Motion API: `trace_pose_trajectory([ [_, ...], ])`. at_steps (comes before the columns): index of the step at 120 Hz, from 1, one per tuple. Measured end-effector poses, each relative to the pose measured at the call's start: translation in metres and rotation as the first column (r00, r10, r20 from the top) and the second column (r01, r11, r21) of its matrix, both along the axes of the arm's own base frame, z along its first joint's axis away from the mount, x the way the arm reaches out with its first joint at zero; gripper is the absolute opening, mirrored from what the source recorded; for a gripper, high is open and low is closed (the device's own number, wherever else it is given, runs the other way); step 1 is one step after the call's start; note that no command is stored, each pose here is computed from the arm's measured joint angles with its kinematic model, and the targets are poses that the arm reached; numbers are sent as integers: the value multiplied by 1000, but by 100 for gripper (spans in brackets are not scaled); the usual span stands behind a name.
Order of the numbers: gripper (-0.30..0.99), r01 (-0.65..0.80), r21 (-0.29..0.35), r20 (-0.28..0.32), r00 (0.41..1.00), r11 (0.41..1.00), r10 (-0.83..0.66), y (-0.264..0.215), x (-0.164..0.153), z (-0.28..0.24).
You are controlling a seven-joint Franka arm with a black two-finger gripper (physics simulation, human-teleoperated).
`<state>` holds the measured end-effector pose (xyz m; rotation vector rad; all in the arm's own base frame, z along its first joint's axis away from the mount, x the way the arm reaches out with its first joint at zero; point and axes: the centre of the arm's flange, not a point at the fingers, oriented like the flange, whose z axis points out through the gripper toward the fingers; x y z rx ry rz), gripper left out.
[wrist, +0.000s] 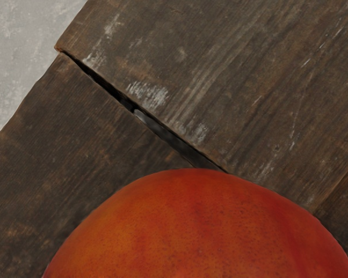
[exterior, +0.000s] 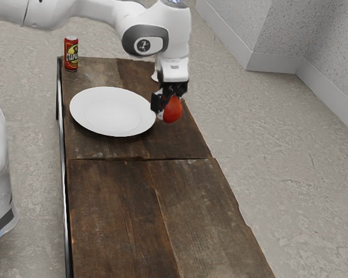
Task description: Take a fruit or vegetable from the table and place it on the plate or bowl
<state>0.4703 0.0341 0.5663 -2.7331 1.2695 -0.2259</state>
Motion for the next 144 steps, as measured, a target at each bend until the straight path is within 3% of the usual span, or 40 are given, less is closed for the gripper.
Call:
trace_pose_trajectory([
  [21,39,-241,-5,-69,968,970,240,100,-22,5],
  [46,39,-426,48,-163,889,904,428,154,-50,-2],
  [65,39,-507,84,-216,831,858,513,161,-60,-7],
  [83,58,-564,103,-245,784,819,571,162,-65,-7],
  [144,68,-673,122,-253,690,729,679,162,-69,-3],
])
